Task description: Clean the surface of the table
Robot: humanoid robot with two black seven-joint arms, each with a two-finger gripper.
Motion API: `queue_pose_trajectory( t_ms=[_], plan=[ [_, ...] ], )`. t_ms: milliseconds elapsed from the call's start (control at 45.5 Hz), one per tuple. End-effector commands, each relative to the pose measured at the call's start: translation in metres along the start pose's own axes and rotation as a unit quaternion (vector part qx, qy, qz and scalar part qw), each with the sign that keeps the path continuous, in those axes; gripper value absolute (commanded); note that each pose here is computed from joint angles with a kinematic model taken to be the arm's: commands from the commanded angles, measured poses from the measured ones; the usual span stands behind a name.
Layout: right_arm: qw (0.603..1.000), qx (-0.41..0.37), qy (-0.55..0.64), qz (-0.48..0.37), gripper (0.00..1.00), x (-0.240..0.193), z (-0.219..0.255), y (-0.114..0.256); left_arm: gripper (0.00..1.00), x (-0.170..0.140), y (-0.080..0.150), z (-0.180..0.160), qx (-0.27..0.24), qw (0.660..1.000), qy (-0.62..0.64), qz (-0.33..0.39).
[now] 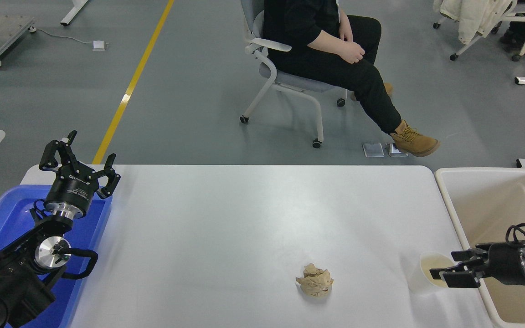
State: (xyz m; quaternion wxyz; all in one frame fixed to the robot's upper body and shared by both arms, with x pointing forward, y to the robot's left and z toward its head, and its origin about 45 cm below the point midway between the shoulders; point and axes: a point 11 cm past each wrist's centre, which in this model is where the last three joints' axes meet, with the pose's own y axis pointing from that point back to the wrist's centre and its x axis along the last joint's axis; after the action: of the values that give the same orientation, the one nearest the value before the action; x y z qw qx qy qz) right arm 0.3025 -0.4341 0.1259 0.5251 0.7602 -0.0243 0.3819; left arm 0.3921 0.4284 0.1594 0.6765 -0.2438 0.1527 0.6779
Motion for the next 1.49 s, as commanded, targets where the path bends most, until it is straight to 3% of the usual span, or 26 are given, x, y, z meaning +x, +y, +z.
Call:
queue_pose_trajectory(
  t_ms=[0,264,330,484,505,527,857,1099,1473],
  plan=[
    [0.999,-0.021,0.001,0.024,0.73,-0.001,0.011,0.0,1.0,0.0,0.0,0.0,0.0,1.0,0.0,0.0],
    [1.0,-0.022,0.005,0.02,0.44,-0.005,0.012,0.001,1.0,0.0,0.0,0.0,0.0,1.0,0.0,0.0],
    [0.999,-0.026,0.004,0.018,0.42,-0.005,0.015,0.002,1.0,0.0,0.0,0.0,0.0,1.0,0.001,0.0],
    [0.999,-0.031,0.003,0.016,0.11,-0.006,0.018,0.003,1.0,0.0,0.0,0.0,0.0,1.0,0.0,0.0],
    [0.999,-0.032,0.003,0.016,0.01,-0.008,0.018,0.004,1.0,0.0,0.0,0.0,0.0,1.0,0.0,0.0],
    [0.999,-0.032,0.002,0.015,0.0,-0.009,0.018,0.004,1.0,0.0,0.0,0.0,0.0,1.0,0.0,0.0],
    [1.0,-0.014,0.005,0.018,0.0,-0.008,0.014,0.004,1.0,0.001,0.0,0.0,0.0,1.0,-0.001,0.001],
    [0.998,-0.011,-0.002,0.061,0.0,0.019,0.015,0.007,1.0,0.0,0.0,0.0,0.0,1.0,0.001,0.0],
    [0.987,-0.004,-0.018,0.163,0.0,0.085,0.022,0.062,1.0,0.0,0.0,0.0,0.0,1.0,0.0,0.0]
  ],
)
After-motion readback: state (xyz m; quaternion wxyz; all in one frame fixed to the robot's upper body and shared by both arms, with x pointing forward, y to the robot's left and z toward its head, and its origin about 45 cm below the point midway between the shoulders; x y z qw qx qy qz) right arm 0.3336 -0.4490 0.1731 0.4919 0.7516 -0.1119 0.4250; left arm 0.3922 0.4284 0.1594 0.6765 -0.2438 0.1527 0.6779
